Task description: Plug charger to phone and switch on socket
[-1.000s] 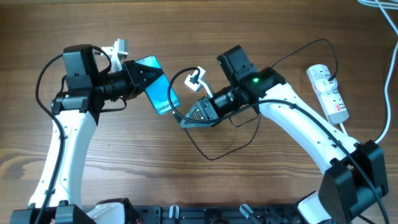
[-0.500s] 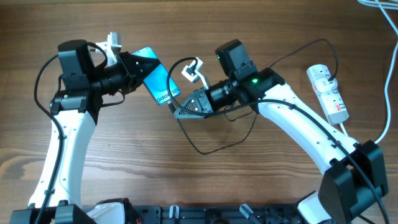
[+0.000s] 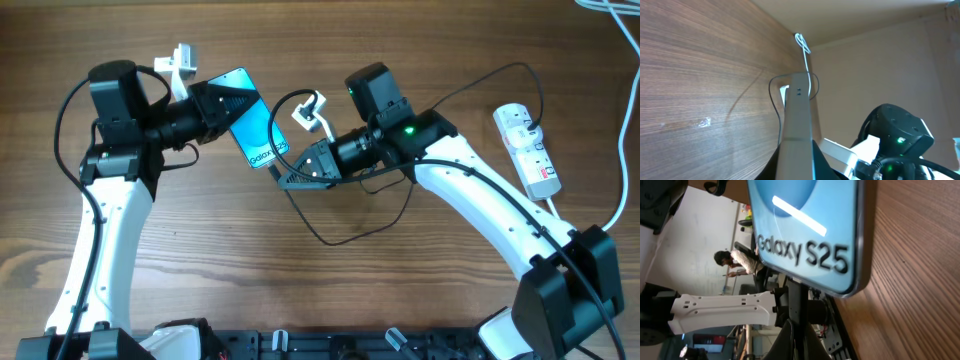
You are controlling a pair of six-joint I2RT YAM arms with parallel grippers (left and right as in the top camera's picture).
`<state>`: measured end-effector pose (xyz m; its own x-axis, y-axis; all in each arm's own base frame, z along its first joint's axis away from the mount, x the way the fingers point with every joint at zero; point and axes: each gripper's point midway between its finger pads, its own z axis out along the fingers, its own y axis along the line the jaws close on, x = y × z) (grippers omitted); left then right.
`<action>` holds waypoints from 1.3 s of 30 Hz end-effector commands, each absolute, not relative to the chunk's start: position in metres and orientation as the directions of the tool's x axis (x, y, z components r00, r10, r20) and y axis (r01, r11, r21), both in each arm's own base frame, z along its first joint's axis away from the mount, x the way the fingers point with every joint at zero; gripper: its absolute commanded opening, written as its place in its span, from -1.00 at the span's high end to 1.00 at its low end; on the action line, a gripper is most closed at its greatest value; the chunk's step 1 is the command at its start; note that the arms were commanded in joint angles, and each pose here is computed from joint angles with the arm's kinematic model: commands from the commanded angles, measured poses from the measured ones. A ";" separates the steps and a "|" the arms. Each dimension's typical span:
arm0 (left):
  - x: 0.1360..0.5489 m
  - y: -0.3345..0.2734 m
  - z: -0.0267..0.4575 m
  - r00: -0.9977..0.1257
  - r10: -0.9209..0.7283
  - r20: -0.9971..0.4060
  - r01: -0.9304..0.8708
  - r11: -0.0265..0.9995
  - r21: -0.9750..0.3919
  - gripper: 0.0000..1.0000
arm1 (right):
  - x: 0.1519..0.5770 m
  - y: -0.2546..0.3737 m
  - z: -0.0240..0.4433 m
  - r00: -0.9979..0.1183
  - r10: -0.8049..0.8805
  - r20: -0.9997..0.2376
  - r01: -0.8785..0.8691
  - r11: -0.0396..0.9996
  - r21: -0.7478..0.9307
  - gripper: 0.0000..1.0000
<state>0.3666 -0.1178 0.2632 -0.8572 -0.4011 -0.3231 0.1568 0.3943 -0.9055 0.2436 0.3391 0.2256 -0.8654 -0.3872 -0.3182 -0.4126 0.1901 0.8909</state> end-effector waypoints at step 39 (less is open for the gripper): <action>0.362 -0.107 0.263 -0.872 -0.456 -0.177 0.021 0.327 -0.945 0.92 | 0.253 0.342 0.231 -0.832 -0.372 -0.412 -0.494 0.161 0.854 0.92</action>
